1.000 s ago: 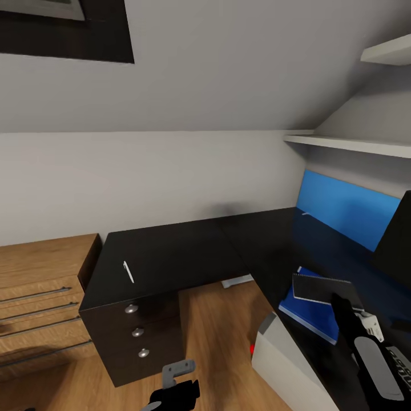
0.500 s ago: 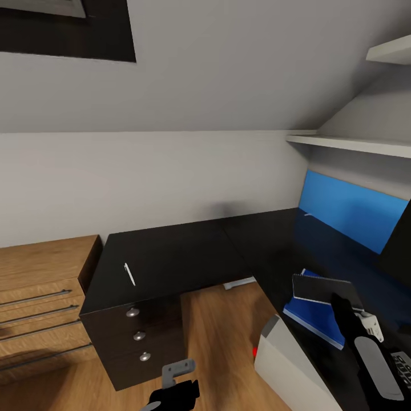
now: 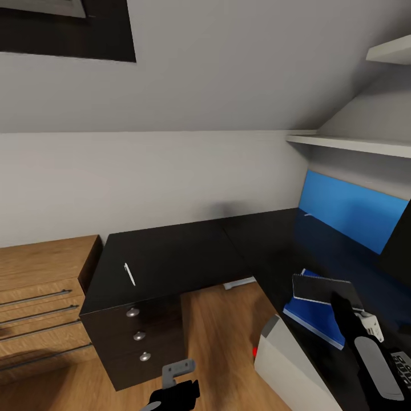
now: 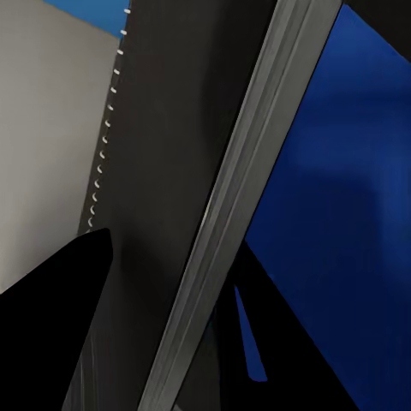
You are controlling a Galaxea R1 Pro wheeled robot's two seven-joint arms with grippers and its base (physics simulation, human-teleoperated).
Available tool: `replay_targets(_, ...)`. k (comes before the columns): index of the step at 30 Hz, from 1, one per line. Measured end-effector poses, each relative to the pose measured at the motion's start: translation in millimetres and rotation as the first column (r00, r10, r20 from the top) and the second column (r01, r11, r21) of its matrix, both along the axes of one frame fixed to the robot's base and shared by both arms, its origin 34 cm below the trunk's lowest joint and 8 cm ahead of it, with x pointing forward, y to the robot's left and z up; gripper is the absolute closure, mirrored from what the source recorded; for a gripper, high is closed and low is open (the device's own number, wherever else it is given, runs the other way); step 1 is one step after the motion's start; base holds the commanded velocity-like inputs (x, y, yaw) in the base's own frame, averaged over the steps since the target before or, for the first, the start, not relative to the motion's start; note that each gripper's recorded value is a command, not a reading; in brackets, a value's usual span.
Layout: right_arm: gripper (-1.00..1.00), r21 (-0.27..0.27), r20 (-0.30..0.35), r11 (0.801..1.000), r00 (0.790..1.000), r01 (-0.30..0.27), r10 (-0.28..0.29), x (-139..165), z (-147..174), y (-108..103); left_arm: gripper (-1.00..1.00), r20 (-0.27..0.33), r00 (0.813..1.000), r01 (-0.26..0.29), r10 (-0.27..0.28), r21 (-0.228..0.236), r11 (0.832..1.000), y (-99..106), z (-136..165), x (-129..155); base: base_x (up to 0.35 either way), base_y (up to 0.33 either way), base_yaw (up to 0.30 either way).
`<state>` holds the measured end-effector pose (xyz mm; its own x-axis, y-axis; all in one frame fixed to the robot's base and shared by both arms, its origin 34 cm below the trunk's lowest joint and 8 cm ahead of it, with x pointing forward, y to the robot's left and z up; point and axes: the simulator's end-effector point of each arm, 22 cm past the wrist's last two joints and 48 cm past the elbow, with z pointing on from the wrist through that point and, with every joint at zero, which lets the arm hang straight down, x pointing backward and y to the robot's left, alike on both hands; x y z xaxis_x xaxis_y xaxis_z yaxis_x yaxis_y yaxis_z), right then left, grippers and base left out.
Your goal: In the bedroom, organize the workspace by keeping the computer under the desk, ensuring the monitor is on the desk, placing the keyboard on the desk next to the monitor, placing the mouse on the desk next to the keyboard, moving the folder from the swivel chair onto the desk next to the mouse, stacking the notebook on top of the folder with the pen on top of the notebook, and positioning the swivel chair next to the desk.
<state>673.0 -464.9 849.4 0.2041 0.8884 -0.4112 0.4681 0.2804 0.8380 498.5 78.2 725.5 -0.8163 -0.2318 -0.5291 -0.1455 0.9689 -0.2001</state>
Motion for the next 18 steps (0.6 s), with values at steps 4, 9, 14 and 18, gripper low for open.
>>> replay_targets(4, -1.00, 0.000, -0.004, 1.000, 1.000, 0.001, -0.001, 0, -1, 0, -1.00, 0.000, 1.000, 0.000, 0.000, 0.000, 1.000, 0, 0, 0, 0.000, 0.000, 0.000)
replay_targets(9, -1.00, 0.001, -0.007, 1.000, 1.000, 0.005, -0.005, -1, -1, -1, -1.00, -0.001, 1.000, 0.001, -0.001, -0.002, 1.000, -1, 0, 0, 0.000, 0.000, 0.000)
replay_targets(14, -1.00, 0.000, -0.008, 1.000, 1.000, 0.006, -0.006, -1, -1, -1, -1.00, -0.008, 1.000, 0.000, 0.000, 0.006, 1.000, 1, -4, -2, -0.065, -0.116, 0.000)
replay_targets(18, -1.00, 0.000, -0.008, 1.000, 1.000, 0.006, -0.006, -1, -1, -1, -1.00, -0.020, 1.000, -0.002, 0.002, 0.022, 1.000, 6, -11, -4, -0.042, -0.072, 0.000)
